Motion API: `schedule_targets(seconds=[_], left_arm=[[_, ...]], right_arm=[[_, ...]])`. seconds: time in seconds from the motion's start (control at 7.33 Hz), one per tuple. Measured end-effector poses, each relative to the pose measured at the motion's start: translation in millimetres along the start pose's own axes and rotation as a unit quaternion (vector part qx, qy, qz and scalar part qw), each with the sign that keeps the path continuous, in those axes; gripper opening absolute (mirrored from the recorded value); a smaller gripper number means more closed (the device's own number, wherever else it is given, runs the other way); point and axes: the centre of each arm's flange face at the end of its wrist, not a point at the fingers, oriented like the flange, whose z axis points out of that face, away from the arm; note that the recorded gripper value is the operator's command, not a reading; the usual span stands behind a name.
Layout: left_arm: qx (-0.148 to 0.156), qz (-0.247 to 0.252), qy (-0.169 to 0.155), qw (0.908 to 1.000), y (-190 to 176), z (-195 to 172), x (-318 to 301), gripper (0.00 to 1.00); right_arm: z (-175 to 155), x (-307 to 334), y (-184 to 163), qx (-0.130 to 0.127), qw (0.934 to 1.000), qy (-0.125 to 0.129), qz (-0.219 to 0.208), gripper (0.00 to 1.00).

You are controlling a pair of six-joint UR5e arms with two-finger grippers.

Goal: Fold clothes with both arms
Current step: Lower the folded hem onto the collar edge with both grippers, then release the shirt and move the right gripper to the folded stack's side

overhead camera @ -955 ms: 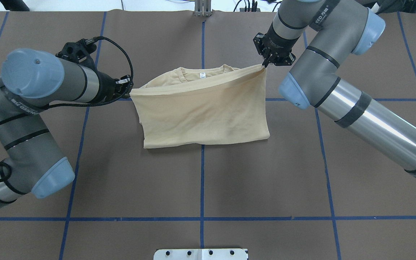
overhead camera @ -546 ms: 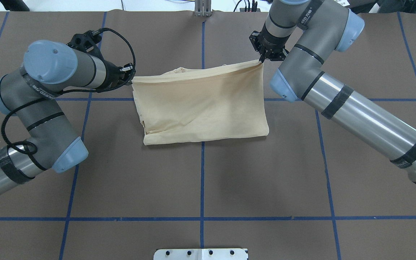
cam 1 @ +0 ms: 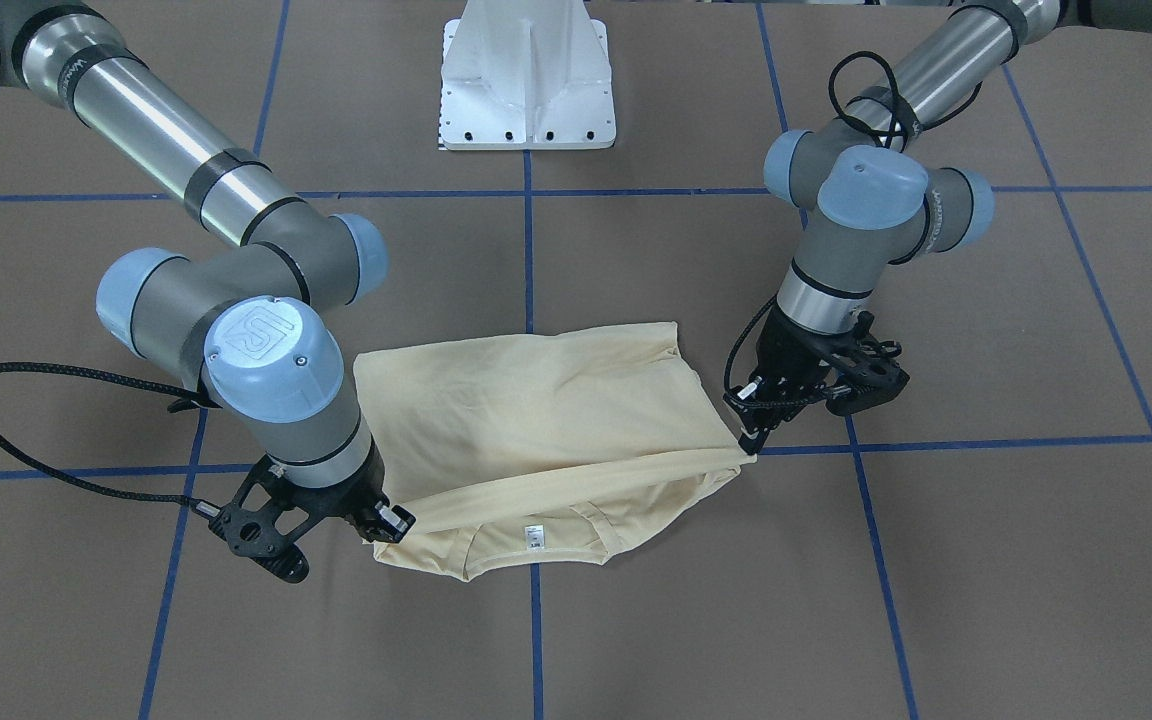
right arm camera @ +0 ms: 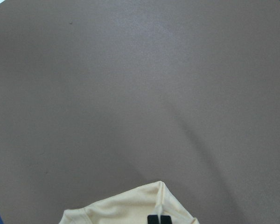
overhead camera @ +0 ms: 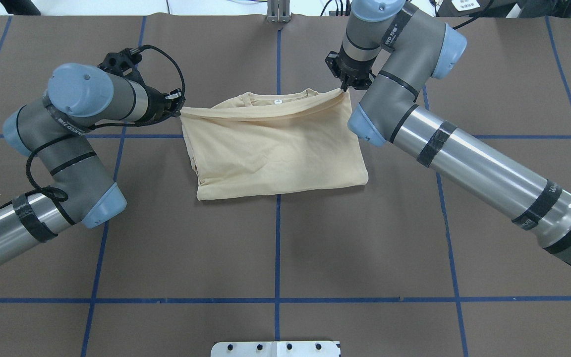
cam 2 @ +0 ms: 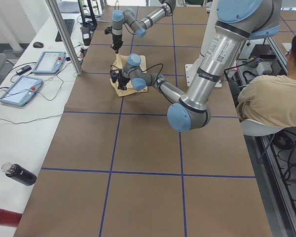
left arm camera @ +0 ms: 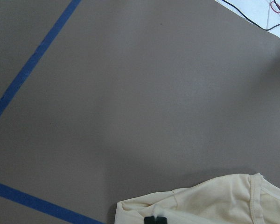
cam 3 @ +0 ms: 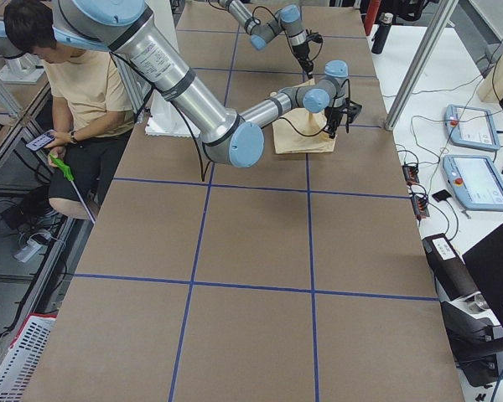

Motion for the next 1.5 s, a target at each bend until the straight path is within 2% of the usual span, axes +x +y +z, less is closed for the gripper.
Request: schedule_targets(seconds=[0.27, 0.41, 0.55, 0.68, 0.82, 0.96, 1.09, 1.5], left_arm=[[0.015, 0.0, -0.001, 0.9999, -5.2, 12.5, -2.4, 0.0], [0.018, 0.0, -0.002, 0.9998, -6.5, 16.1, -2.9, 0.0], [0.019, 0.0, -0.002, 0.9998, -7.1, 17.7, -3.3, 0.0], [0.02, 0.0, -0.002, 0.9998, -7.4, 18.2, -3.2, 0.0], [0.02, 0.0, -0.002, 0.9998, -7.4, 18.2, -2.8, 0.04], [0.02, 0.0, -0.002, 0.9998, -7.4, 18.3, -2.7, 0.22], [0.02, 0.0, -0.002, 0.9998, -7.4, 18.3, -2.7, 0.39], [0.022, -0.001, -0.002, 0.9998, -10.1, 17.2, -4.1, 0.43]], right_arm=[[9.3, 1.8, -1.4, 0.004, 1.0, 0.002, -0.001, 0.0], [11.7, 2.4, -1.7, 0.005, 1.0, 0.004, -0.001, 0.12], [13.8, 3.0, -1.7, 0.005, 1.0, 0.006, -0.001, 0.48], [14.8, 3.0, -1.8, 0.006, 1.0, 0.006, 0.0, 0.66], [13.8, 0.5, -1.4, 0.006, 1.0, 0.006, -0.001, 0.77], [9.3, -7.4, 0.7, 0.006, 1.0, 0.002, -0.003, 0.85], [4.0, -16.4, 3.1, 0.007, 1.0, -0.002, -0.005, 0.91], [-9.0, -25.1, 3.0, 0.014, 0.9998, -0.013, -0.004, 0.94]])
